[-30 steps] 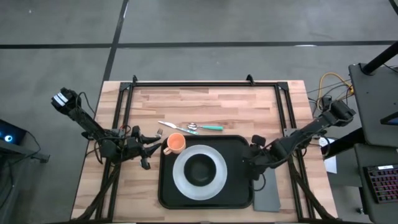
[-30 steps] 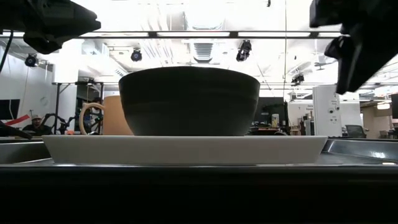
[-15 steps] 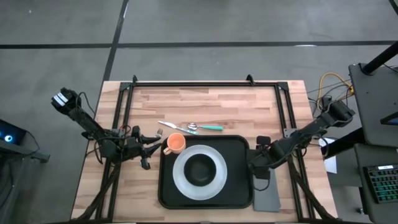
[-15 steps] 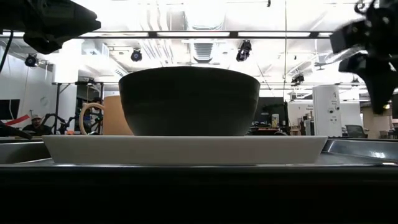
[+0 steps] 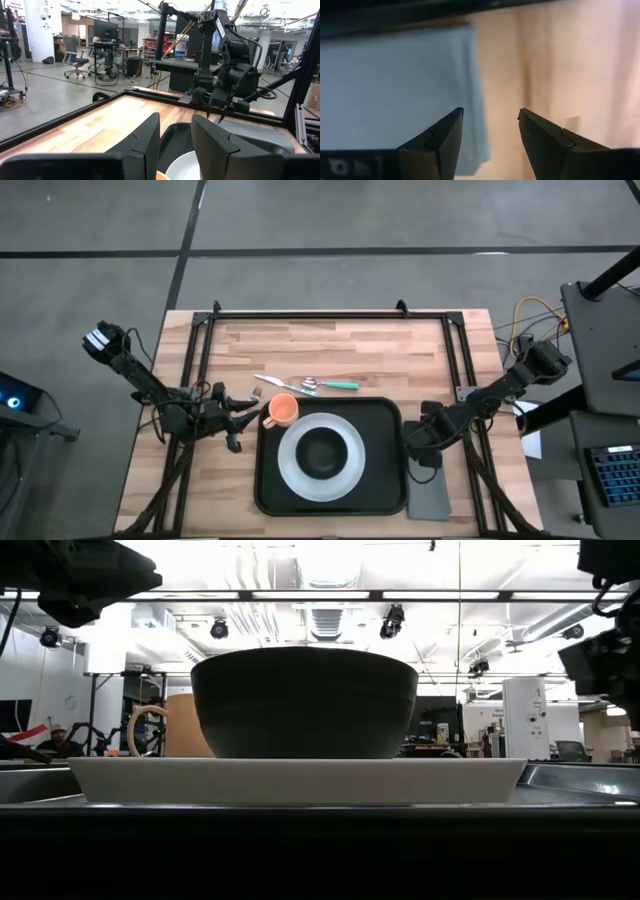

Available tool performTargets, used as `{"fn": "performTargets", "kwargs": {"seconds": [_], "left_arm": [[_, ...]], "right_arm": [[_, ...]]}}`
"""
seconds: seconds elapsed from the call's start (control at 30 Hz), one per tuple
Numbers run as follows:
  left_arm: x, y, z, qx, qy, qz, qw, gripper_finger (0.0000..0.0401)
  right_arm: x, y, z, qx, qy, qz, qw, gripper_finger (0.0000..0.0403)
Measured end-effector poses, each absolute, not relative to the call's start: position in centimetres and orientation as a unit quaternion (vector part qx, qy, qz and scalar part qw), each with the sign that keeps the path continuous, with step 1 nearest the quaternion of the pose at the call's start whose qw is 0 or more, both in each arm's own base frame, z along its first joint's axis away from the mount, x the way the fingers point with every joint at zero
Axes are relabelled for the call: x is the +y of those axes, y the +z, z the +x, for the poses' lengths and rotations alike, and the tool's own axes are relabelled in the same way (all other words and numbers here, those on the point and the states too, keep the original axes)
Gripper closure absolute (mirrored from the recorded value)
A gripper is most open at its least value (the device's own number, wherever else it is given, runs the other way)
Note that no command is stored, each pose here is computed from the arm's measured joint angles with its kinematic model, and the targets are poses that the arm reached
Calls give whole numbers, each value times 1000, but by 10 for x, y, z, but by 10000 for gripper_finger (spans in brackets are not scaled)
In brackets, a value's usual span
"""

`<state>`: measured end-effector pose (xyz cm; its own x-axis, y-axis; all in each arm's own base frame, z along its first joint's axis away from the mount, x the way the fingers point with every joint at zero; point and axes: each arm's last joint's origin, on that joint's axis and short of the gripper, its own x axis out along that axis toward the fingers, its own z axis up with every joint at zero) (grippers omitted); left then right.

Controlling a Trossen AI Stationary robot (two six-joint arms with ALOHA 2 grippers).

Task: Set up tray
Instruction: Put the gray napkin on the black tray to the right of the white plate

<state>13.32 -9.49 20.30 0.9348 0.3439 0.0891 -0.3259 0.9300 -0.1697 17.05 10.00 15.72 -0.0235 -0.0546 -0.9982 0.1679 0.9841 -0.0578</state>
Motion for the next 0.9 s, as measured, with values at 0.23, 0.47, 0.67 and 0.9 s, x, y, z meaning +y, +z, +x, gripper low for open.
{"fn": "performTargets", "kwargs": {"seconds": [0.23,0.47,0.67,0.9], "left_arm": [[-95,203,133,-59,171,-77,981,307],[-95,203,133,-60,166,-84,981,307],[-95,203,133,-60,166,-84,981,307],[-95,203,133,-60,166,-84,981,307]], "right_arm": [[105,152,173,696,-61,46,714,220],[100,135,167,682,-62,53,726,220],[100,131,165,684,-60,59,724,227],[101,130,166,691,-41,79,717,316]]}}
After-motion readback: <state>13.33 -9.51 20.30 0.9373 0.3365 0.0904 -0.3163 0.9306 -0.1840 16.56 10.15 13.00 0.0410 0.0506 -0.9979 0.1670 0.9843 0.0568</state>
